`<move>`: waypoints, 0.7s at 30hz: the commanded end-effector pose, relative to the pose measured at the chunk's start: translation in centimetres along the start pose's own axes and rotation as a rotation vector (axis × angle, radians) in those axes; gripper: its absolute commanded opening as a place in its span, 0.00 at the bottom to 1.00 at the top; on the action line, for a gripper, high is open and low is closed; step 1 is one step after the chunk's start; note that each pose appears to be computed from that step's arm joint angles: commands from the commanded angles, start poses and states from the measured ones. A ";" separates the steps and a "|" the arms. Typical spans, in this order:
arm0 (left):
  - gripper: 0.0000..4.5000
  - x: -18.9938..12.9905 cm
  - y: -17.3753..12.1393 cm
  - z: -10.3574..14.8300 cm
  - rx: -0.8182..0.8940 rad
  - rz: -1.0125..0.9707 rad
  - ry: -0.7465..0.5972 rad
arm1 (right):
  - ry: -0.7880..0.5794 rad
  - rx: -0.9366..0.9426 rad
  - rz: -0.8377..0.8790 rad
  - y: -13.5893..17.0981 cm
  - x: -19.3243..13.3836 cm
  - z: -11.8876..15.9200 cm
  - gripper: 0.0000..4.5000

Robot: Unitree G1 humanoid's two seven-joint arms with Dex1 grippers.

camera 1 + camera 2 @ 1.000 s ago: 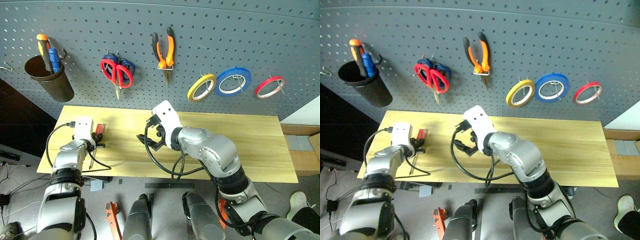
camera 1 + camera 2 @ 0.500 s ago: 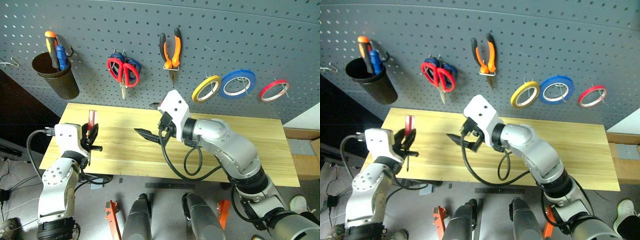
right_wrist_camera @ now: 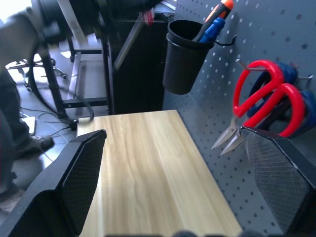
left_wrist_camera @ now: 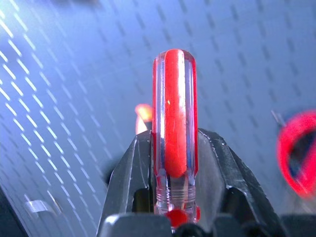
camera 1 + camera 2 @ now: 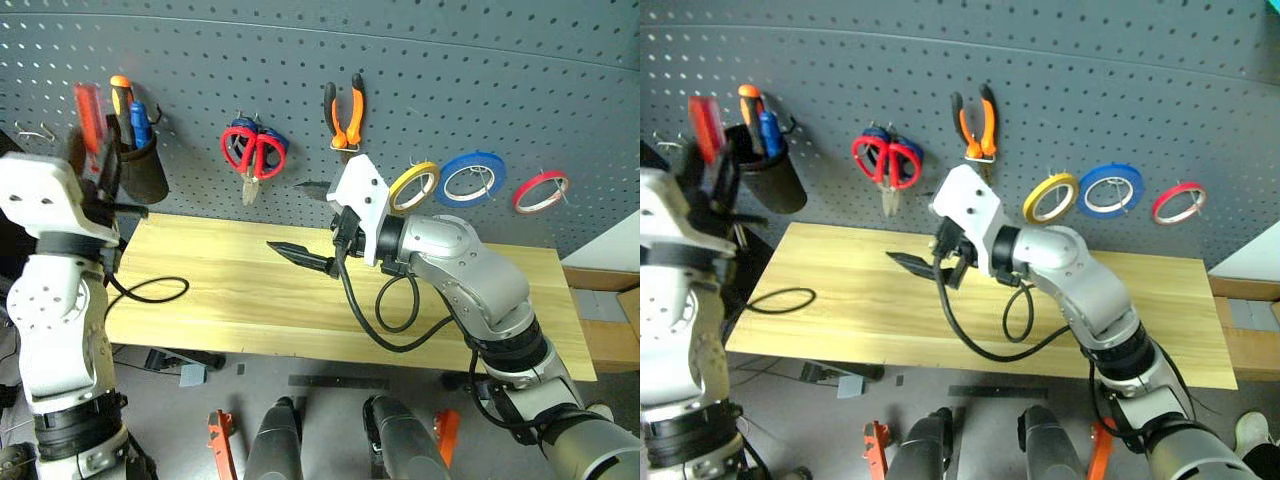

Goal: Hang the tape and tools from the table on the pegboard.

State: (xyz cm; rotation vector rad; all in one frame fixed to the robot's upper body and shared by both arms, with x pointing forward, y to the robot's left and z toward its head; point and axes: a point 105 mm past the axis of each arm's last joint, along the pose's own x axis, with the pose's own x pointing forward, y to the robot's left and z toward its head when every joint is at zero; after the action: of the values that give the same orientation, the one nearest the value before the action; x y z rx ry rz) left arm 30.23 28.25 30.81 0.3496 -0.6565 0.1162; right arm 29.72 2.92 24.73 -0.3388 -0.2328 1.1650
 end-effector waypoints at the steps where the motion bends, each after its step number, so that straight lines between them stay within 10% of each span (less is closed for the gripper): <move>1: 0.19 2.7 1.9 3.4 -0.004 0.038 -0.150 | -0.078 -0.056 -0.037 -1.0 -0.1 2.3 1.00; 9: 0.19 7.9 1.5 3.9 -0.050 -0.014 -0.256 | -0.092 -0.073 -0.077 -1.8 0.6 2.7 1.00; 21: 0.19 8.4 1.7 -2.3 -0.068 0.043 -0.157 | -0.075 -0.068 -0.087 -1.7 0.6 2.3 1.00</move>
State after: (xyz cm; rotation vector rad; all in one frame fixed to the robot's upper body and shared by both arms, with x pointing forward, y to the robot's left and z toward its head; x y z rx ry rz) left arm 38.51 30.87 33.15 0.2643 -0.7463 0.0980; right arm 31.14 3.42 26.19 -0.3339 -0.2903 1.0983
